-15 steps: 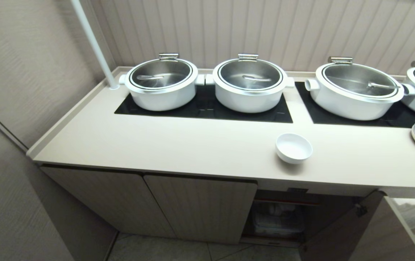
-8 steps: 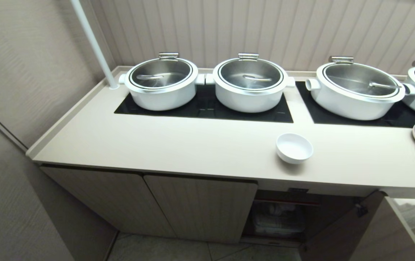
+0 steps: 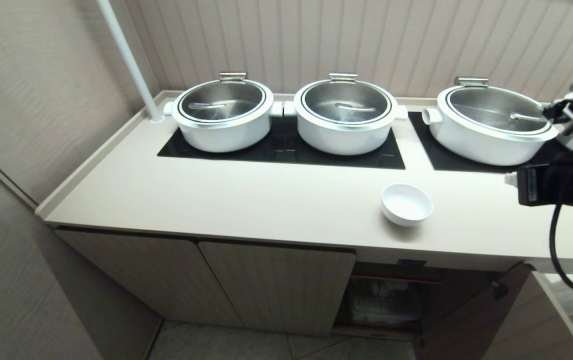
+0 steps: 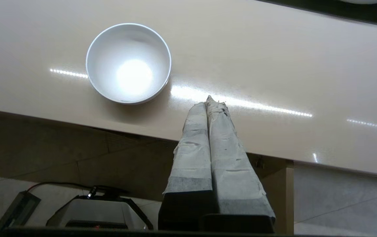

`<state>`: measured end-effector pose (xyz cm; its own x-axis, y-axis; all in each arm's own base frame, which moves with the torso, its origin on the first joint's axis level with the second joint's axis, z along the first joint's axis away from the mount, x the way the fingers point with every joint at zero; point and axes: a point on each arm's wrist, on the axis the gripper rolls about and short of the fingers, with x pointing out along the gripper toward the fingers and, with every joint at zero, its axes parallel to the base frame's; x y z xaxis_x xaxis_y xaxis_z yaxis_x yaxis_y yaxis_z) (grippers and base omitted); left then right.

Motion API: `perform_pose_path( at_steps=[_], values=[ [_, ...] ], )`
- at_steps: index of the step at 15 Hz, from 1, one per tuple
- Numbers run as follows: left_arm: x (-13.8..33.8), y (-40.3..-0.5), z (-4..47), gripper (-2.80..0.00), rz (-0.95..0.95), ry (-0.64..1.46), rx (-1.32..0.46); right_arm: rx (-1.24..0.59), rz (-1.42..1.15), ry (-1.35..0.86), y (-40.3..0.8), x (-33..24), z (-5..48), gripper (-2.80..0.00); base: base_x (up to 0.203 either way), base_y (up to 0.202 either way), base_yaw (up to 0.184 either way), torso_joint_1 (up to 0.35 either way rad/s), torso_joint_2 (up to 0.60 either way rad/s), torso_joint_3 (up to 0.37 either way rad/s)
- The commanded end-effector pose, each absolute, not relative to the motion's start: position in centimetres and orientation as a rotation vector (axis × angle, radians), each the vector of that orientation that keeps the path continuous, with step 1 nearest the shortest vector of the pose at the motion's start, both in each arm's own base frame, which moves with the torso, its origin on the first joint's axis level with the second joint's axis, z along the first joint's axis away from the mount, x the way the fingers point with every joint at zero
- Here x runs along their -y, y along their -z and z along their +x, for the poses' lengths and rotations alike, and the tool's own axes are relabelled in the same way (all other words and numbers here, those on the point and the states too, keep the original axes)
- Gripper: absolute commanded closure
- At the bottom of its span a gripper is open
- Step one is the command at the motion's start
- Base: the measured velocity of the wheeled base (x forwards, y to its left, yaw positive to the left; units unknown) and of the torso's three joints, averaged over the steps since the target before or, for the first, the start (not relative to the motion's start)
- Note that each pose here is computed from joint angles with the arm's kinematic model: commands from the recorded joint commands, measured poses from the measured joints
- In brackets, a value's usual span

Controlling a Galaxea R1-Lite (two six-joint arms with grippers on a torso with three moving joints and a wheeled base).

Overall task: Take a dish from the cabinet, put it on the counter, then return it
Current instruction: Pick up the bowl from the table

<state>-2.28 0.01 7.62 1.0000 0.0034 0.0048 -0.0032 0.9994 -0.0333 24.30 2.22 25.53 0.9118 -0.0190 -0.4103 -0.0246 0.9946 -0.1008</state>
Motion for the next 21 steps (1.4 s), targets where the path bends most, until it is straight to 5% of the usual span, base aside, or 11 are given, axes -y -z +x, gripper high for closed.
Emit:
perform_pose_path(
  at_steps=[1, 12, 21],
  values=[
    [0.0, -7.6, -2.3, 0.0, -0.034, -0.003, 0.006, -0.483, -0.111, -0.003, -24.1, -2.6, 27.8, 0.0, 0.0, 0.0, 0.0, 0.0, 0.0, 0.0],
    [0.0, -7.6, -2.3, 0.0, -0.034, -0.003, 0.006, -0.822, 0.029, -0.018, -24.4, -4.0, 33.0, 0.0, 0.0, 0.0, 0.0, 0.0, 0.0, 0.0],
    [0.0, -7.6, -2.3, 0.0, -0.034, -0.004, 0.006, -0.908, 0.047, -0.005, -23.0, -4.4, 35.3, 0.0, 0.0, 0.0, 0.0, 0.0, 0.0, 0.0]
  ],
)
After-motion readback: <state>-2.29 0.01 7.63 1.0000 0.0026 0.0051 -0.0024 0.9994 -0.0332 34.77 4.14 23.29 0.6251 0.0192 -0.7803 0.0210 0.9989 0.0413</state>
